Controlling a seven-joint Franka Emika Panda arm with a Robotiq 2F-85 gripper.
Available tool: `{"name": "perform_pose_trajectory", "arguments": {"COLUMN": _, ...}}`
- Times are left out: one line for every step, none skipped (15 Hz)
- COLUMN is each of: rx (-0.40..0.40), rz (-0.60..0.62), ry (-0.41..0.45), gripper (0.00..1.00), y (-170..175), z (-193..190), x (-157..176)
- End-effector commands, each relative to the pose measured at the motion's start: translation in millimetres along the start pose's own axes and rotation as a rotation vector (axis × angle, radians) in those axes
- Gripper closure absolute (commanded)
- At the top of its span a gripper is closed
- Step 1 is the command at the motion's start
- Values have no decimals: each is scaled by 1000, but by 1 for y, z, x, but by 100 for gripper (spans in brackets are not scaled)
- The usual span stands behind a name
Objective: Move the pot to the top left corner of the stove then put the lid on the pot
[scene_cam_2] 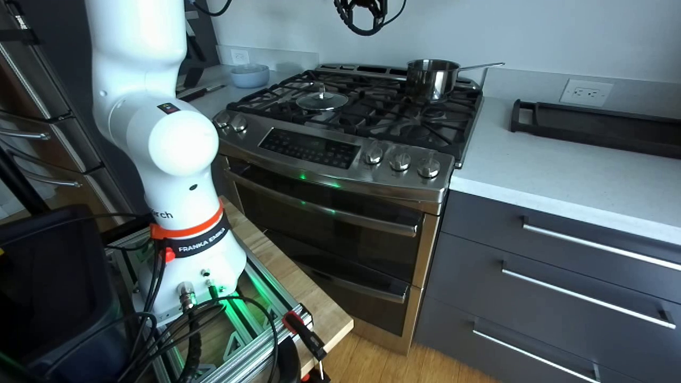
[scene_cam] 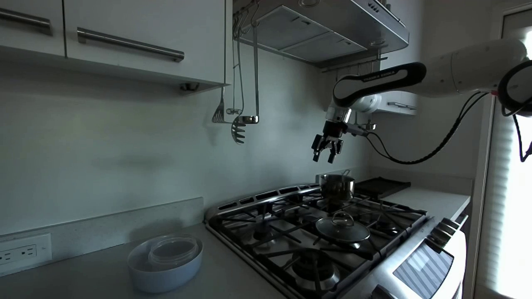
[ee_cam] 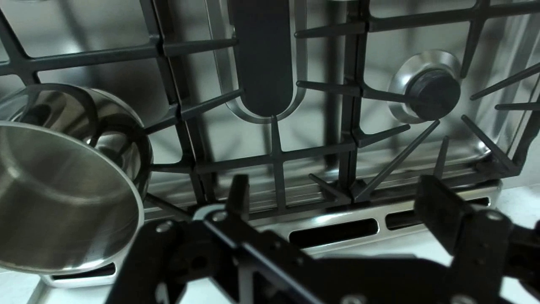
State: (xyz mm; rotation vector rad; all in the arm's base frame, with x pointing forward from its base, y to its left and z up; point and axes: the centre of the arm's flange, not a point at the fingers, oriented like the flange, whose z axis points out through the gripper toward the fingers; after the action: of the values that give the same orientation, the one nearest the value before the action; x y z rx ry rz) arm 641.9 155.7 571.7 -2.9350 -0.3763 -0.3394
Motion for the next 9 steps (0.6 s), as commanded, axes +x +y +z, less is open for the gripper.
{"name": "perform_pose_trajectory", "arguments": {"rx": 1, "rz": -1, "ry": -1, "gripper": 0, "y": 0, "z": 1, "x": 0}}
{"name": "perform_pose_trajectory", "arguments": {"rx": 58, "rz": -23, "ry": -12, "gripper": 0, "y": -5, "z": 1, "x": -2}}
{"name": "perform_pose_trajectory", "arguments": {"rx": 116, "rz": -42, "ry": -18, "gripper": 0, "y": -15, "z": 0, "x": -7}}
{"name": "perform_pose_trajectory", "arguments": {"rx": 178, "rz": -61, "ry": -23, "gripper": 0, "y": -23, "z": -2, "x": -12}}
{"name": "perform_pose_trajectory", "arguments": {"rx": 230, "rz": -74, "ry": -30, "gripper": 0, "y": -33, "z": -3, "x": -20}}
{"name": "perform_pose_trajectory", "arguments": {"rx": 286, "rz": -83, "ry": -35, "gripper": 0, "y": -43, "z": -4, "x": -30}}
{"name": "perform_pose_trajectory", "arguments": {"rx": 340, "rz": -94, "ry": -45, "gripper": 0, "y": -52, "z": -5, "x": -37}}
{"name": "perform_pose_trajectory", "arguments": {"rx": 359, "rz": -111, "ry": -66, "gripper": 0, "y": -58, "z": -3, "x": -48}}
{"name": "perform_pose_trajectory", "arguments": {"rx": 374, "rz": -130, "ry": -86, "gripper": 0, "y": -61, "z": -2, "x": -57}}
